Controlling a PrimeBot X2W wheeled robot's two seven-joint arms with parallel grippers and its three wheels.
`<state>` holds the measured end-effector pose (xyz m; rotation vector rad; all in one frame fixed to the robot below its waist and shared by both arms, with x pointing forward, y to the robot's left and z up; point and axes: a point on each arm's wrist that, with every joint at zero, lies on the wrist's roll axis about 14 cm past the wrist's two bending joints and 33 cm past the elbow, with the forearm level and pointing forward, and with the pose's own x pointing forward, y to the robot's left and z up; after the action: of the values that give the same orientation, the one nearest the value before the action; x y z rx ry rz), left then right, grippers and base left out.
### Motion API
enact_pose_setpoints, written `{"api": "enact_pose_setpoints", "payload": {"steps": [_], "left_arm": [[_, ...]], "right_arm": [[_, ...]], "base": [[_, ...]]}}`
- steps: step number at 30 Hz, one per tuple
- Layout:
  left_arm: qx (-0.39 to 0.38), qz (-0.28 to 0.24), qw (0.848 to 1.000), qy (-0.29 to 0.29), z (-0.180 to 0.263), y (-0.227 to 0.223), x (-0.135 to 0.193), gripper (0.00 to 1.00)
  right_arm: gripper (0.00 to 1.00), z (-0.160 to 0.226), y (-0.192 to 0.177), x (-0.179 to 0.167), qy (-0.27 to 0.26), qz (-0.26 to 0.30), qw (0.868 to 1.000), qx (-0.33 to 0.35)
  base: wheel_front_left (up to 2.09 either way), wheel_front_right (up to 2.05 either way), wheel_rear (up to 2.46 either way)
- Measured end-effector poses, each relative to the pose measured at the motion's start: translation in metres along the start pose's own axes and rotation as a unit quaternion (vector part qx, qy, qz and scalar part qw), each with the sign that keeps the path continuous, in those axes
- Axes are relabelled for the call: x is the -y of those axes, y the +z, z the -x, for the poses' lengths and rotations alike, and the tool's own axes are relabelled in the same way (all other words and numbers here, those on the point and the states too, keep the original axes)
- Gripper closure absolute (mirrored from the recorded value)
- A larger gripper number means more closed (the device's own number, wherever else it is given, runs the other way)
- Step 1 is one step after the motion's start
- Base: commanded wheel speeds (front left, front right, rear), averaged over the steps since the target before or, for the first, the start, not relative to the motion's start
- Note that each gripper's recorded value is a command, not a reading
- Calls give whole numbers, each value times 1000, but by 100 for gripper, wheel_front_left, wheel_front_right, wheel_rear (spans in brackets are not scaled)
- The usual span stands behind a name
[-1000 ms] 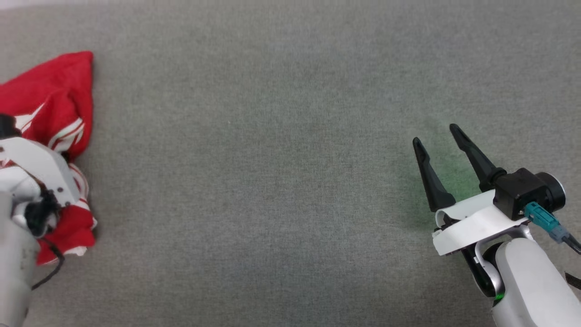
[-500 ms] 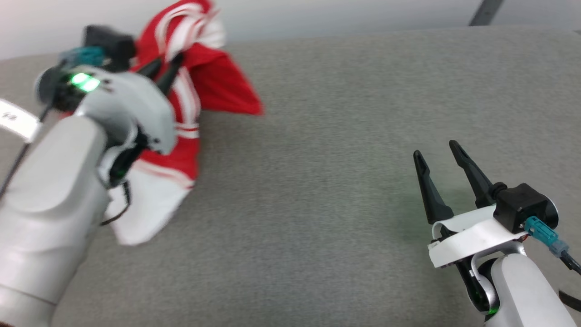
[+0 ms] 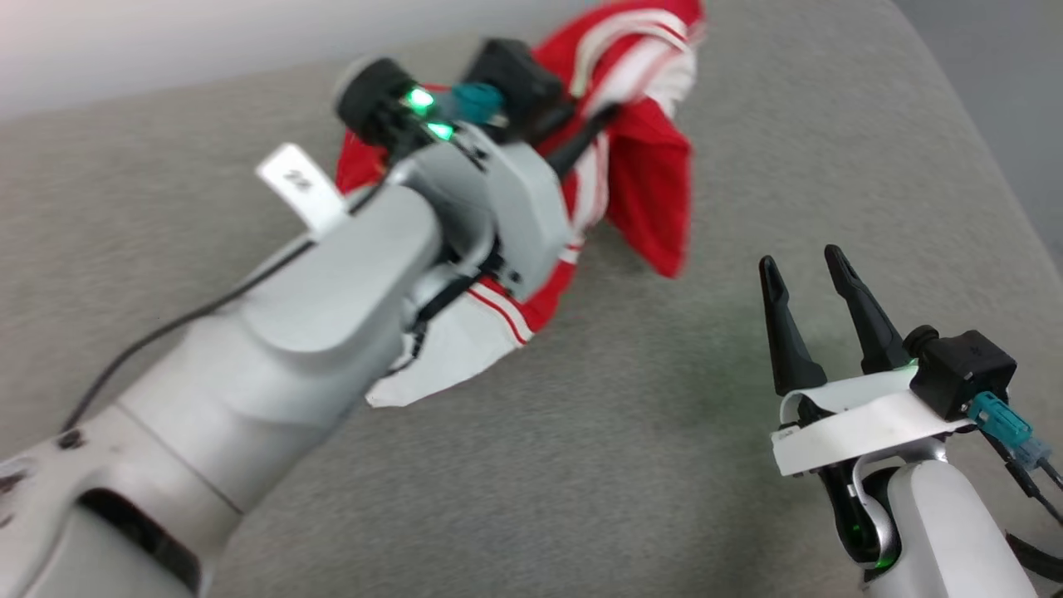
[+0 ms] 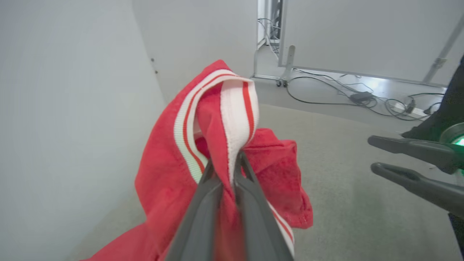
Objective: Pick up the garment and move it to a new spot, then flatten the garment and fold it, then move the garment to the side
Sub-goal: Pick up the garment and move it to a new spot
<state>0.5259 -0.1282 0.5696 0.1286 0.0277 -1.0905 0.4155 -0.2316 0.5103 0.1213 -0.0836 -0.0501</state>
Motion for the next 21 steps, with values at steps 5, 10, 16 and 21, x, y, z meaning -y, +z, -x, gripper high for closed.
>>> {"api": "enact_pose_setpoints", "payload": {"steps": [5,10,16,21], "left_arm": [[-10,29,996,-80,-36,-22,51,100],[-45,63,990,-117,-57,-61,76,100],[-117,89,982,-123,-67,-122,83,100],[-175,82,972,-135,-67,-167,91,100]], "right_arm": [[0,7,-2,21,-37,-3,999,-5],[0,13,-2,40,-68,-12,998,-9],[0,22,-7,56,-97,-20,995,-20],[0,26,-11,70,-118,-11,993,-29]], "base": [[0,0,0],[0,0,0],[0,0,0],[0,0,0]]}}
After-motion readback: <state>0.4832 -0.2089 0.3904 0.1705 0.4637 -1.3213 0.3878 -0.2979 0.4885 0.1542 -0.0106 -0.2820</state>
